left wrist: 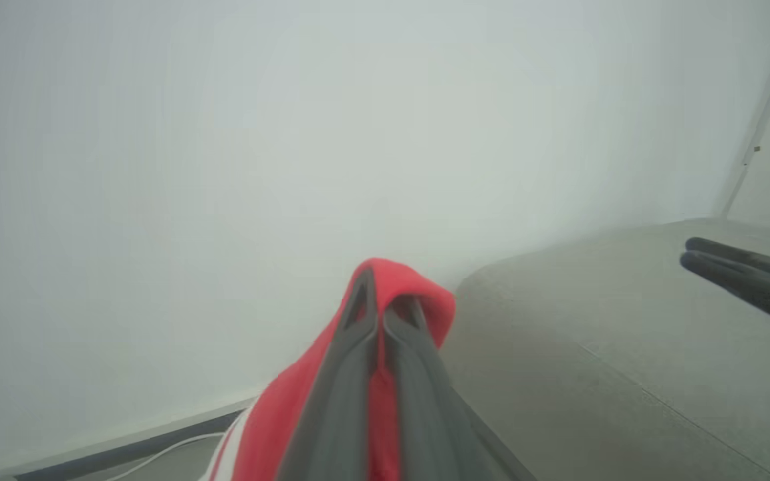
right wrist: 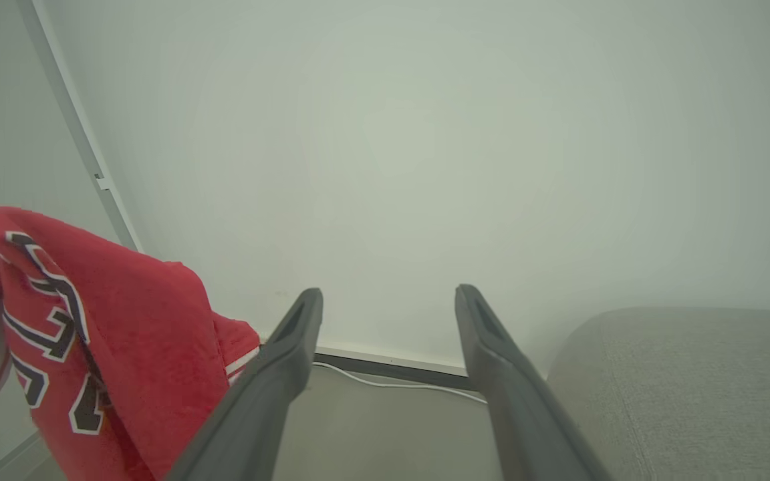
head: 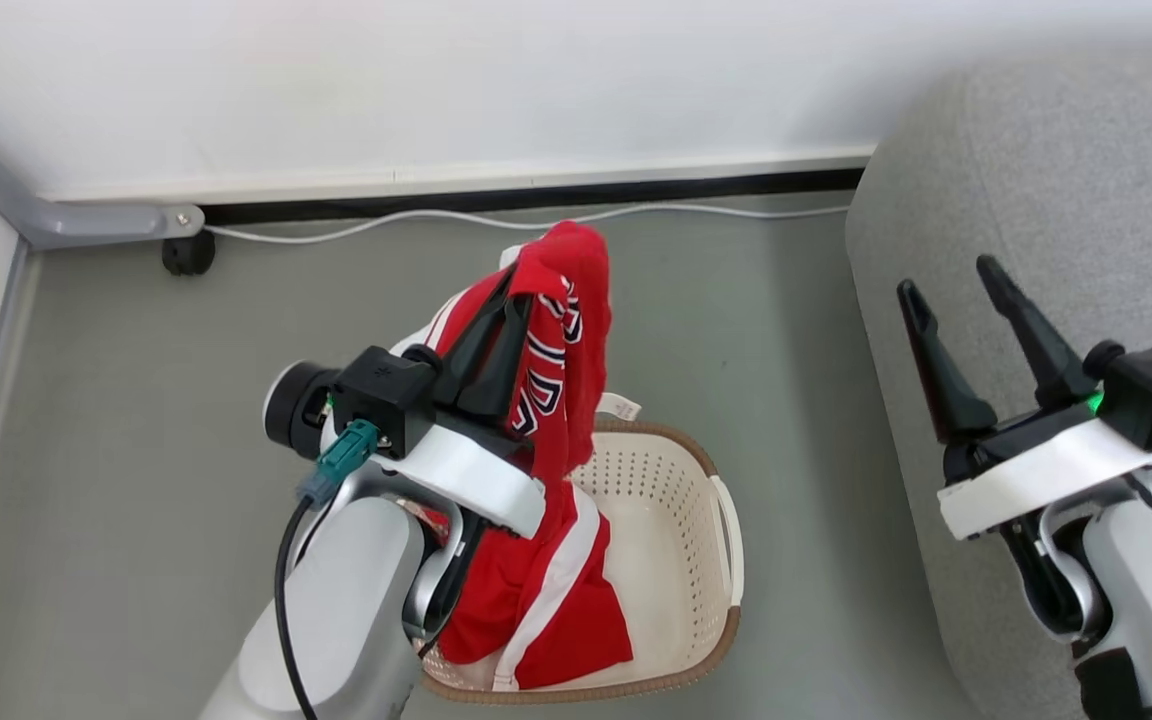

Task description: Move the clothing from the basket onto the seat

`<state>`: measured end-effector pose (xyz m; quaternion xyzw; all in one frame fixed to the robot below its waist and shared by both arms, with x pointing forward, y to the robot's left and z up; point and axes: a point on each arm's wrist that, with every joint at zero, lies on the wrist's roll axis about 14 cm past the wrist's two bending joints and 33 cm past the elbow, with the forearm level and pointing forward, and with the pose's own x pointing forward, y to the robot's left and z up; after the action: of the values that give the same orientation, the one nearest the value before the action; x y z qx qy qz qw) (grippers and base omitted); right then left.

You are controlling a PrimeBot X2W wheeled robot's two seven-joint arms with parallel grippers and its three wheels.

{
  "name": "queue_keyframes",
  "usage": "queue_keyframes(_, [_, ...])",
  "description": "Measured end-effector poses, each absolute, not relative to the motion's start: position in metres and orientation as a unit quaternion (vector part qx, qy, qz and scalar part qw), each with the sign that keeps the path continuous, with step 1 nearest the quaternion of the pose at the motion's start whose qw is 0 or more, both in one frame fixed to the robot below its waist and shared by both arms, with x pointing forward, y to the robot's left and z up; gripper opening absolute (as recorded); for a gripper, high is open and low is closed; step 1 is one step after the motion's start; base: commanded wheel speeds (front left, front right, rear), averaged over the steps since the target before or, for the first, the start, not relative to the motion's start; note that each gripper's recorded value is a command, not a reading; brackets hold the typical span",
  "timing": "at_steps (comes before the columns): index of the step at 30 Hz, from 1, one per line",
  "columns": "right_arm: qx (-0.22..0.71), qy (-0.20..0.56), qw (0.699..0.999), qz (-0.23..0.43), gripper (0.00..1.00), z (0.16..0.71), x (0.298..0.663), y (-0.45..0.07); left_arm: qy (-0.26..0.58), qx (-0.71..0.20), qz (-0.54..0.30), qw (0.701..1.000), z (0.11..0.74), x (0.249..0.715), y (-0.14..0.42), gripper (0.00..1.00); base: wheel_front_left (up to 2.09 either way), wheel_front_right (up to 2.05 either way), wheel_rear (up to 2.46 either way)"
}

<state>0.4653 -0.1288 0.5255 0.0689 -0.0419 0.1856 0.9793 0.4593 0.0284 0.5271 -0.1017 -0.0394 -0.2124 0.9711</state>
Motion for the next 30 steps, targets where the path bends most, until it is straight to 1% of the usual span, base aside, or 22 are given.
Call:
queue_keyframes(10, [0.08, -0.032, 0.98, 0.181, 1.0, 0.521, 0.45, -0.125, -0.156, -0.084, -0.235, 0.956, 0.607, 0.454, 0.021, 0.0, 0.0, 0.0, 0.0])
queue_keyframes(17, [0.081, -0.031, 0.978, 0.19, 1.0, 0.521, 0.444, -0.118, -0.181, -0.079, -0.251, 0.948, 0.626, 0.449, 0.012, 0.0, 0.0, 0.0, 0.0])
queue_keyframes(19, [0.081, -0.035, 0.975, 0.205, 1.0, 0.525, 0.442, -0.108, -0.182, -0.079, -0.256, 0.946, 0.626, 0.447, 0.009, 0.0, 0.0, 0.0, 0.0])
queue_keyframes(21, [0.082, -0.046, 0.968, 0.235, 1.0, 0.533, 0.436, -0.09, -0.181, -0.077, -0.261, 0.945, 0.626, 0.445, 0.006, 0.0, 0.0, 0.0, 0.0])
queue_keyframes(26, [0.085, -0.094, 0.937, 0.324, 1.0, 0.569, 0.422, -0.037, -0.173, -0.076, -0.274, 0.943, 0.619, 0.442, -0.002, 0.0, 0.0, 0.0, 0.0])
queue_keyframes(30, [0.086, -0.117, 0.919, 0.366, 1.0, 0.585, 0.415, -0.013, -0.167, -0.079, -0.277, 0.943, 0.615, 0.442, -0.005, 0.0, 0.0, 0.0, 0.0])
